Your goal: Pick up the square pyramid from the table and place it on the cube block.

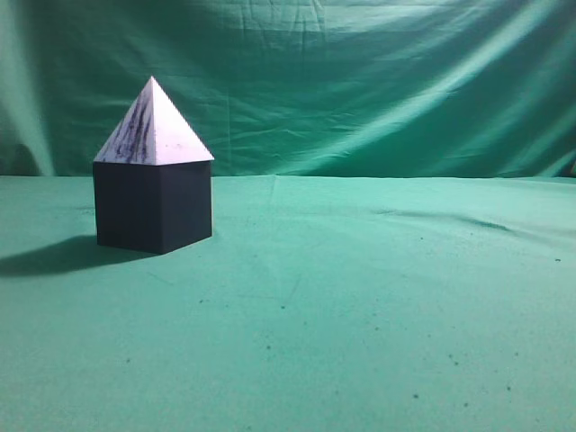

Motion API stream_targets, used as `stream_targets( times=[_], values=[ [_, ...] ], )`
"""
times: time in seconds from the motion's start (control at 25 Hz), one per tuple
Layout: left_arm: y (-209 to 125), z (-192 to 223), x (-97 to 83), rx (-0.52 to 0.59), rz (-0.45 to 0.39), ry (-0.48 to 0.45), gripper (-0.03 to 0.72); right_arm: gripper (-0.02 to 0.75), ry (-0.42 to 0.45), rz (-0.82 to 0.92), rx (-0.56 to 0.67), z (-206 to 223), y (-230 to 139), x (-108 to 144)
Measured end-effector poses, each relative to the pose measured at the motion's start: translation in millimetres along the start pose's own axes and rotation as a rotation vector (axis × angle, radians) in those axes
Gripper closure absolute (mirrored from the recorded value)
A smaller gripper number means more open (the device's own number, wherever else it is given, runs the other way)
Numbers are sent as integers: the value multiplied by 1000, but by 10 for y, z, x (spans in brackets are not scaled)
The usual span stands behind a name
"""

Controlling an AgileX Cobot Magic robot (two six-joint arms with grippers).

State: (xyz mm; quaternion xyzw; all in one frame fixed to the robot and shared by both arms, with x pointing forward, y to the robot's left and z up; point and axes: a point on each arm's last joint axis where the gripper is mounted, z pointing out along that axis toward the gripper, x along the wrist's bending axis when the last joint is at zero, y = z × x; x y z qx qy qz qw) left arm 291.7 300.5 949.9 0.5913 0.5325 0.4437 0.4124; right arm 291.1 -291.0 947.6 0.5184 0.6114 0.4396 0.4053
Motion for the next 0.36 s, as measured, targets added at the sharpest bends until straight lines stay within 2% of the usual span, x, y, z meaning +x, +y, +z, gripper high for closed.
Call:
stream_targets(
  times=[0.36],
  values=[
    [0, 0, 0, 0, 0, 0, 688, 738, 0, 0, 2, 0, -2, 0]
  ],
)
